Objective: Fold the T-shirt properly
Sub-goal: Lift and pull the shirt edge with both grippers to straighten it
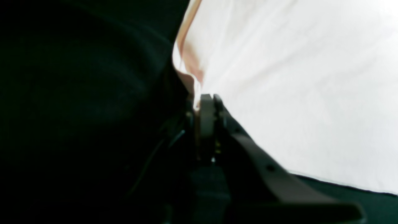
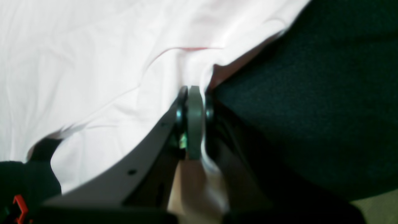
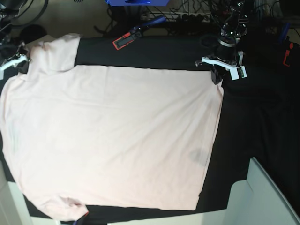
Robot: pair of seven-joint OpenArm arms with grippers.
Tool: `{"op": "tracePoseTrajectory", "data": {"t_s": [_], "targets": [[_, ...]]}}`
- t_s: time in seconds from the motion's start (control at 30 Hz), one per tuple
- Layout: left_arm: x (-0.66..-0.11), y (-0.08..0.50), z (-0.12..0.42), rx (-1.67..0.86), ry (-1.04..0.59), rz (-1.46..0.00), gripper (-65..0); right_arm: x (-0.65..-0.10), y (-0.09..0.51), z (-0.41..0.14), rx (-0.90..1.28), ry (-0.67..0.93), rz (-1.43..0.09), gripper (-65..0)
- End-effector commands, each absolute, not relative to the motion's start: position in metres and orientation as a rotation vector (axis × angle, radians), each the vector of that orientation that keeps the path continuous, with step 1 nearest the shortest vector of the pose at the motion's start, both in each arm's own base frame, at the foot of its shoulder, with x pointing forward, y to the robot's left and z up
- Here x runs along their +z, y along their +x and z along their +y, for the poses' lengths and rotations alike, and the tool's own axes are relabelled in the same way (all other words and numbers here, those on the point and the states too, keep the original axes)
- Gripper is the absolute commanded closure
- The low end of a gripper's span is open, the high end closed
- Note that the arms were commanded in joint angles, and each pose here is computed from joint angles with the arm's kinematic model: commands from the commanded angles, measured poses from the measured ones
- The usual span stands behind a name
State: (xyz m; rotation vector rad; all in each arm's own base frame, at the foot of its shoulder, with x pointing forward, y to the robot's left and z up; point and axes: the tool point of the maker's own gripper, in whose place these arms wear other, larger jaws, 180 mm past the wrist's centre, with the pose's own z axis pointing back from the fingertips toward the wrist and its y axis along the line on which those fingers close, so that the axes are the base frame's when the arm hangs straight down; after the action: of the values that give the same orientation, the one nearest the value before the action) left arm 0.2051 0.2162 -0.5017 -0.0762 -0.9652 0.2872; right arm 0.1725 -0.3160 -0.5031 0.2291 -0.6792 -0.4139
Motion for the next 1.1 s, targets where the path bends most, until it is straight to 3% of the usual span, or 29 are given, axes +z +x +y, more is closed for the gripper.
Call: {"op": "tracePoseTrajectory", "data": {"t_s": [0.0,1.07], "targets": [[-0.520,0.179,0.221,0.288,-0.051,-0.849,0.0,-0.505,0.160,-0.328,-0.417,0.189,-0.638,0.0],[-0.514,0.146,0.224,0.252,-0.047,-0.819,0.0,-0.496,0.127,-0.349,-0.436,0.118,-0.626,0.0]]}}
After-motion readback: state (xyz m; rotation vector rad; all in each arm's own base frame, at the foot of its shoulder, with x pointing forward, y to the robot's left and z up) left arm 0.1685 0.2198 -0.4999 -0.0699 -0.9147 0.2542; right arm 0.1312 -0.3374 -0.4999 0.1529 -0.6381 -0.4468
